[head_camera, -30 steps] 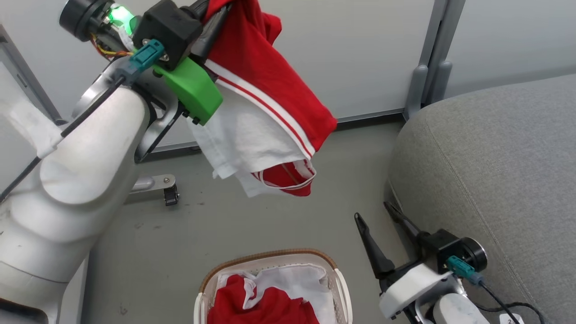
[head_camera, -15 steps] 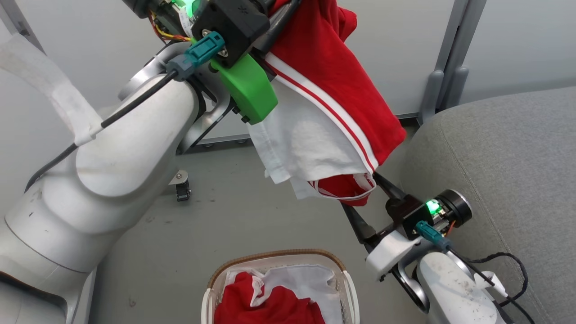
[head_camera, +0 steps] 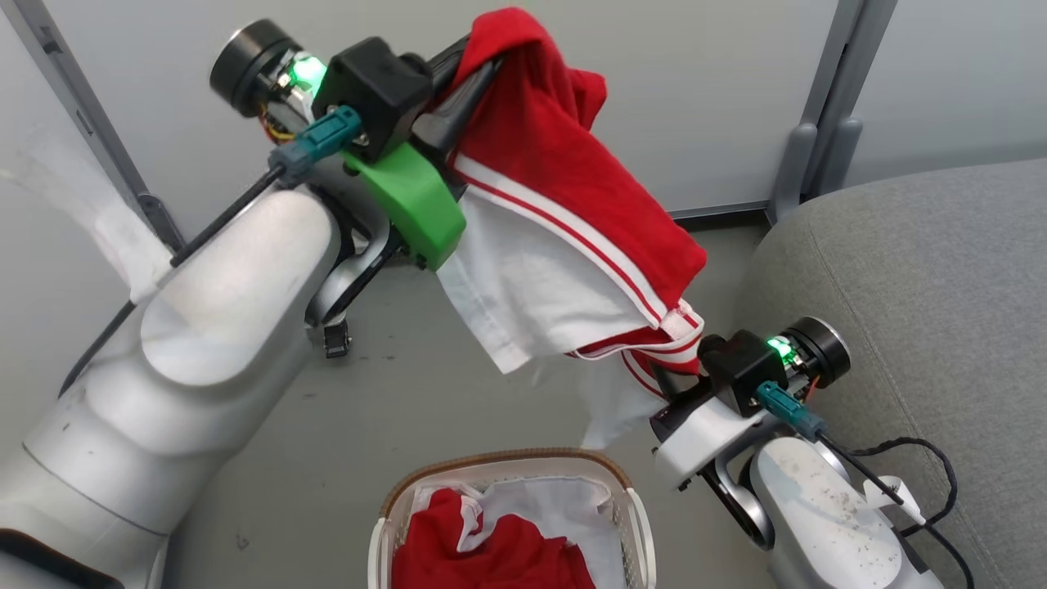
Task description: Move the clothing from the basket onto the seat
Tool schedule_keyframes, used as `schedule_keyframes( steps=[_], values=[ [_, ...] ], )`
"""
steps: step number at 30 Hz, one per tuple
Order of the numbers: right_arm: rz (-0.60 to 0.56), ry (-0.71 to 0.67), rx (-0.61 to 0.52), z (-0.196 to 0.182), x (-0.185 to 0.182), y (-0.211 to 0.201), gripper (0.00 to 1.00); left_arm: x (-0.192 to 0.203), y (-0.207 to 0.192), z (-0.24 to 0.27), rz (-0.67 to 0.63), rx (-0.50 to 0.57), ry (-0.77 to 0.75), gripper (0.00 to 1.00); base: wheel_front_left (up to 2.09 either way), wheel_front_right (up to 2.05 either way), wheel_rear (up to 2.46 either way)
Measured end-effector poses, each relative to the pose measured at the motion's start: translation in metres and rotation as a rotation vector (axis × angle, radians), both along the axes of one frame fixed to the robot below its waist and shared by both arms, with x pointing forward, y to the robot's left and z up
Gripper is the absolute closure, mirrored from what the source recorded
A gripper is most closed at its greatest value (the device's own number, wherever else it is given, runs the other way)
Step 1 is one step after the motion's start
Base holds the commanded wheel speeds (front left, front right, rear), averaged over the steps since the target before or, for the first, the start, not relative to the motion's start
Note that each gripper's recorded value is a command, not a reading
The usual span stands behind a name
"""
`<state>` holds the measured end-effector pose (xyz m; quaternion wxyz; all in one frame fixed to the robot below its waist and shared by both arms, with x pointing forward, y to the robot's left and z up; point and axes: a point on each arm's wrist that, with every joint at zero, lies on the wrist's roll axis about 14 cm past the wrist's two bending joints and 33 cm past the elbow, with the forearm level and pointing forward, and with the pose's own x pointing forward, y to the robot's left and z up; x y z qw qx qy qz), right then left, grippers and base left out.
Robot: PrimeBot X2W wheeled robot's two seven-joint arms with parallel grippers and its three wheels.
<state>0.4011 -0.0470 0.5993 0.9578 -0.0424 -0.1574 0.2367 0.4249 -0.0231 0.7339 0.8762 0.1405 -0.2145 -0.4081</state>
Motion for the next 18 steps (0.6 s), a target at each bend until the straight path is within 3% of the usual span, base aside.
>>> schedule_keyframes(
  steps=[3, 4, 5, 6, 7, 18],
  values=[
    [-0.005, -0.007, 0.012, 0.003, 0.000, -0.002, 1.00, 0.011, 0.010, -0.029, 0.033, -0.010, 0.074, 0.94, 0.00, 0.00, 0.00],
    [-0.009, -0.007, 0.019, 0.004, 0.000, -0.004, 1.00, 0.013, 0.014, -0.039, 0.041, -0.017, 0.101, 0.81, 0.00, 0.00, 0.00],
    [-0.014, -0.008, 0.025, 0.005, 0.001, -0.006, 1.00, 0.015, 0.017, -0.048, 0.047, -0.028, 0.127, 0.66, 0.00, 0.00, 0.00],
    [-0.019, -0.009, 0.030, 0.005, 0.001, -0.008, 1.00, 0.017, 0.019, -0.058, 0.054, -0.034, 0.152, 0.27, 0.00, 0.00, 0.00],
    [-0.025, -0.009, 0.036, 0.006, 0.001, -0.010, 1.00, 0.017, 0.021, -0.065, 0.057, -0.041, 0.169, 0.00, 0.00, 0.00, 0.00],
    [-0.085, -0.001, 0.079, 0.004, -0.001, -0.031, 1.00, -0.012, 0.021, -0.158, 0.070, -0.161, 0.435, 0.00, 0.00, 0.00, 0.00]
  ],
)
